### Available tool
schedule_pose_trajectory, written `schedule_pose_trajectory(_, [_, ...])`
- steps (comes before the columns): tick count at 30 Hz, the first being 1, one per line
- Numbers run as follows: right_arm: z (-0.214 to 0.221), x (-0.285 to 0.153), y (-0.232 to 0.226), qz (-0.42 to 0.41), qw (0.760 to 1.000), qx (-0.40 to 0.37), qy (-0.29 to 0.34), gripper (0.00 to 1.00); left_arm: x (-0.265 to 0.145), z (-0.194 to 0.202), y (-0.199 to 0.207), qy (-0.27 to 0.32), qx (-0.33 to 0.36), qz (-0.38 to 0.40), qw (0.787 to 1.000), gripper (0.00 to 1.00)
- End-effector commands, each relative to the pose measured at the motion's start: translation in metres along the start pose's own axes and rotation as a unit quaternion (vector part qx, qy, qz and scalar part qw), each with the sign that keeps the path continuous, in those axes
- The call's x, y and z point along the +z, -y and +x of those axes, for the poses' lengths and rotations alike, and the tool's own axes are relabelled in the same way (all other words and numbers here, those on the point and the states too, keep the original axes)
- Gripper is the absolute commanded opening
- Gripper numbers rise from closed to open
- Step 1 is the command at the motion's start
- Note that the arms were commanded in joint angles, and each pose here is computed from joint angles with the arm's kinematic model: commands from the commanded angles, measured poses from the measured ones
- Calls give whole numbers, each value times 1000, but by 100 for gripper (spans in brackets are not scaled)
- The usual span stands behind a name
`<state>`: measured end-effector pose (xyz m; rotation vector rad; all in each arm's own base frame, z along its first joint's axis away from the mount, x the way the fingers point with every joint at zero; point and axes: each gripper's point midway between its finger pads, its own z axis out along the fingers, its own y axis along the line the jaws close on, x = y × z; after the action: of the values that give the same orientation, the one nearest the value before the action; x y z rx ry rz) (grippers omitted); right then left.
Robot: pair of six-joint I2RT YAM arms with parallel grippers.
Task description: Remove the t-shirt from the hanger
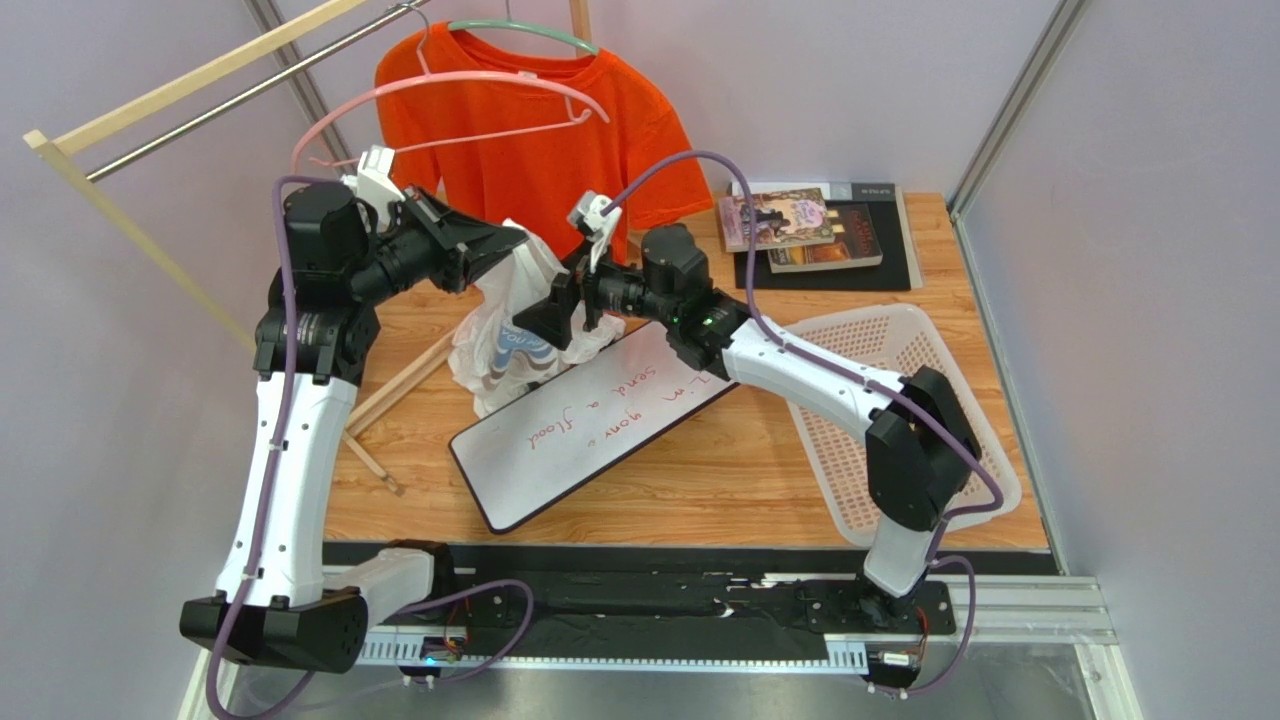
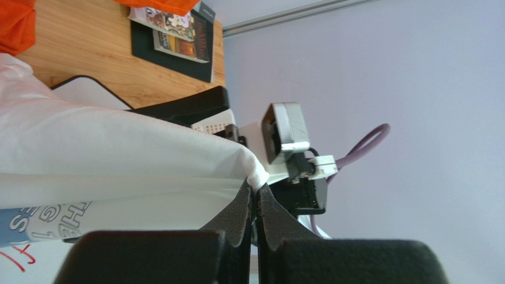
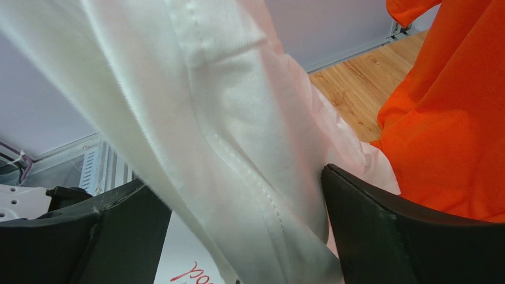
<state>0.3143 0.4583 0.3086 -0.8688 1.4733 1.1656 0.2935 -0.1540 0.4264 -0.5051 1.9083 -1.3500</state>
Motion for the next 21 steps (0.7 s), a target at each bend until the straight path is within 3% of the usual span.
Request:
schedule_pose_trajectory(1, [-37,16,5,31,998,-6,58,74,-6,2,33,-15,-6,42,999,0])
schedule_pose_trajectory(2, [-35,18,6,31,998,-2,56,60,-6,2,34,-14,-5,44,999,0])
schedule_pose_trajectory(3, [-35,18,6,32,998,2,54,37,-6,2,34,-14,-4,45,999,0])
schedule_pose_trajectory(4, [-38,18,9,46,997,16,58,0,-6,2,34,-14,-2,45,999,0])
schedule_pose_trajectory(8, [-46,5,35,133,988,35,65,0,-4,1,28,-14,14,35,999,0])
schedule_pose_trajectory(11, [-42,-21,70,221,971,58,63,0,-6,2,21,-11,22,21,999,13])
schedule_pose_trajectory(12, [-41,-32,84,245,965,63,66,0,-8,2,20,-8,28,18,999,24])
schedule_pose_trajectory(18, [-69,-87,143,315,938,121,76,0,-13,1,2,7,50,-27,998,50])
schedule_pose_trajectory(21, [-102,-118,164,340,927,130,90,0,-15,5,-1,-1,56,-37,998,50])
